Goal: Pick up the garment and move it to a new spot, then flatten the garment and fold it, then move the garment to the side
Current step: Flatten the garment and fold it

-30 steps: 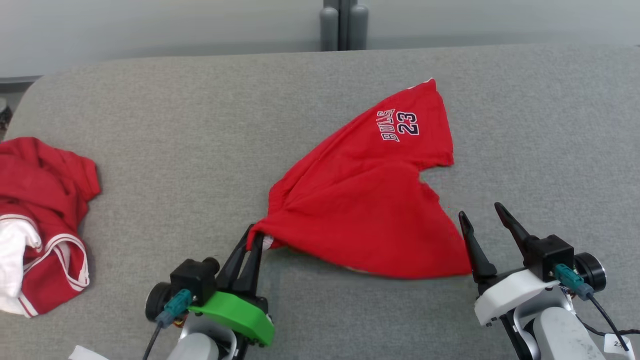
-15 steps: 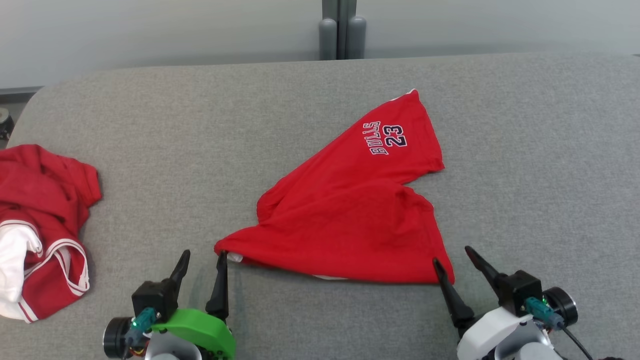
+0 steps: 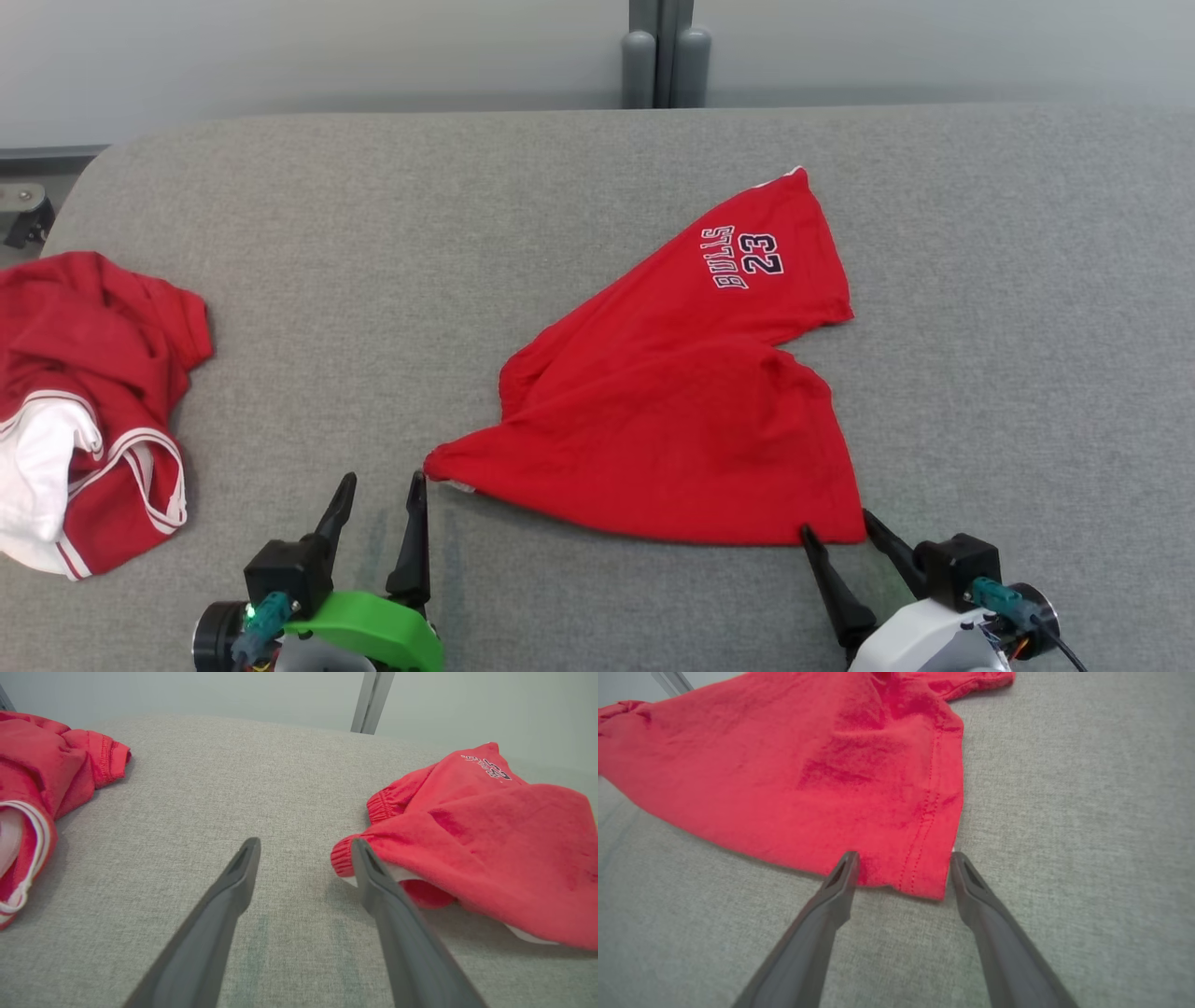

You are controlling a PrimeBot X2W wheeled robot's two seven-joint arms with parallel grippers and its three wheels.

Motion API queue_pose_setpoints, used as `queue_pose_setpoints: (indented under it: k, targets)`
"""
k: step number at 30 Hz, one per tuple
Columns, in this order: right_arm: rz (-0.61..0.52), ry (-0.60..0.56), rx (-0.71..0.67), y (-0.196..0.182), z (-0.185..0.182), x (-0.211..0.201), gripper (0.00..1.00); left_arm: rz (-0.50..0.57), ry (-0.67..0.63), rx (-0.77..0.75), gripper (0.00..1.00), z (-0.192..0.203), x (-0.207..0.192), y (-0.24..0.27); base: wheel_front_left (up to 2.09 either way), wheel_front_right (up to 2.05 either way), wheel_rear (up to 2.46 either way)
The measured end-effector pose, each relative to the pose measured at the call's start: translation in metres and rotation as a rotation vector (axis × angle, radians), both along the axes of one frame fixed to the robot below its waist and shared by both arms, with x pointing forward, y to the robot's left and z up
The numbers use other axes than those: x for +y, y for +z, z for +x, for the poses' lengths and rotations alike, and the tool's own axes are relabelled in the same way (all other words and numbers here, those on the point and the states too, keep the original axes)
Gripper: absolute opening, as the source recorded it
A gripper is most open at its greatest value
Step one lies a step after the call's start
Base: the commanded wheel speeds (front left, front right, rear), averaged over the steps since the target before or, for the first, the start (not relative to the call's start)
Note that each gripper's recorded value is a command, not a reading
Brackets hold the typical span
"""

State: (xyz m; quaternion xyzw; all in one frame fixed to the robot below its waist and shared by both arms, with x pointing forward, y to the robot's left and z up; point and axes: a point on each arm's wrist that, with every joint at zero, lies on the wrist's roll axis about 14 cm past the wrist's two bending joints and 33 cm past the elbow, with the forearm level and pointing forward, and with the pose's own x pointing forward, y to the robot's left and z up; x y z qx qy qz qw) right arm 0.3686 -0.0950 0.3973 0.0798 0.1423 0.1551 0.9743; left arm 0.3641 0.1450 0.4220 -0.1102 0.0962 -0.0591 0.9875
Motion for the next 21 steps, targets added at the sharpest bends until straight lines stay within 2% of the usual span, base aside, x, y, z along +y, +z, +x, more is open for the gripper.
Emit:
queue_pose_setpoints:
  k: [1, 2, 3, 4, 5, 6, 7, 12, 16, 21]
  targets:
    - [0.006, -0.001, -0.001, 0.001, 0.001, 0.001, 0.75, -0.001, 0.001, -0.007, 1.00, 0.001, 0.000, 0.002, 0.00, 0.00, 0.00]
    - [0.012, -0.002, -0.003, 0.002, 0.003, 0.001, 0.65, -0.001, 0.001, -0.012, 1.00, 0.001, 0.000, 0.004, 0.00, 0.00, 0.00]
    - [0.017, -0.003, -0.004, 0.002, 0.004, 0.002, 0.49, -0.002, 0.002, -0.015, 1.00, 0.001, 0.000, 0.004, 0.00, 0.00, 0.00]
    - [0.022, -0.001, -0.008, 0.004, 0.005, 0.003, 0.44, -0.003, 0.003, -0.017, 1.00, 0.001, 0.001, 0.005, 0.00, 0.00, 0.00]
    - [0.024, 0.000, -0.012, 0.005, 0.006, 0.004, 0.28, -0.003, 0.004, -0.019, 1.00, 0.002, 0.001, 0.006, 0.00, 0.00, 0.00]
    - [0.026, 0.002, -0.017, 0.006, 0.007, 0.004, 0.20, -0.003, 0.003, -0.021, 1.00, 0.002, 0.000, 0.006, 0.00, 0.00, 0.00]
    - [0.027, 0.003, -0.017, 0.007, 0.007, 0.005, 0.00, -0.004, 0.002, -0.022, 1.00, 0.002, 0.000, 0.007, 0.00, 0.00, 0.00]
    - [0.021, 0.005, -0.019, 0.007, 0.009, 0.003, 0.00, -0.005, -0.001, -0.026, 1.00, 0.002, -0.001, 0.008, 0.00, 0.00, 0.00]
    - [0.052, -0.010, -0.108, 0.035, 0.031, 0.002, 0.00, -0.008, -0.007, -0.032, 1.00, 0.003, -0.003, 0.010, 0.00, 0.00, 0.00]
    - [0.022, 0.028, -0.159, 0.047, 0.060, 0.005, 0.00, -0.021, -0.032, -0.044, 1.00, 0.010, -0.012, 0.013, 0.00, 0.00, 0.00]
